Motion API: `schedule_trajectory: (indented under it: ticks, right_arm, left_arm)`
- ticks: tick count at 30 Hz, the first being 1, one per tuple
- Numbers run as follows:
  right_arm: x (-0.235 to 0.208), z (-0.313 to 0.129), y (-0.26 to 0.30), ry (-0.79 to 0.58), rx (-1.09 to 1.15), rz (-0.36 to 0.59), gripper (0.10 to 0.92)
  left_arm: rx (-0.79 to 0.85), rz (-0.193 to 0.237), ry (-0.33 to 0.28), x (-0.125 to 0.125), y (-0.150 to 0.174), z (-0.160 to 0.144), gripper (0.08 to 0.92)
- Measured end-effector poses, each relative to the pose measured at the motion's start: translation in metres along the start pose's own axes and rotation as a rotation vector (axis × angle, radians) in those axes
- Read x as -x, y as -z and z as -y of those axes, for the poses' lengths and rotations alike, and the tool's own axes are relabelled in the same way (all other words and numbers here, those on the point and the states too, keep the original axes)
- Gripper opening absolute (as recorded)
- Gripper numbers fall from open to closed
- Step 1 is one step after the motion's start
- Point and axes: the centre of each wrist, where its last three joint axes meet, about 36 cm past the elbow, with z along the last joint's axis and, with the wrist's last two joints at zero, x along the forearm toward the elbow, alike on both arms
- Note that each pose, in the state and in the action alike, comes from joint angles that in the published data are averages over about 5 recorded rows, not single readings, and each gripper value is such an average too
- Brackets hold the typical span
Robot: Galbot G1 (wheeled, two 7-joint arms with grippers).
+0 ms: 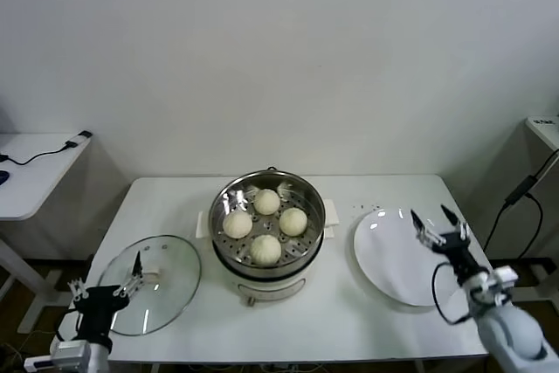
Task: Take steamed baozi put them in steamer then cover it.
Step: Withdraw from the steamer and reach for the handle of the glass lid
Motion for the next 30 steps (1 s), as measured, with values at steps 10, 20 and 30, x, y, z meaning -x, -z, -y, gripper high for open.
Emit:
schedule_trajectory:
  ticks: [10, 20, 30]
  right_arm:
    - [-0.079, -0.043, -0.053, -0.074, 0.091, -0.087, 0.823]
    - [-0.109, -0.066, -0.059, -0.117, 0.128, -0.115, 0.823]
    - [-0.115, -0.08, -0.052, -0.142, 0.148, -0.112, 0.823]
  left_arm:
    - [0.399, 0.037, 0.087, -0.003, -0.025, -0.015, 0.823]
    - [0.872, 0.063, 0.076, -0.009, -0.08, -0.022, 0.823]
    - [1.132, 0.094, 0.008, -0.005, -0.126, -0.022, 0.823]
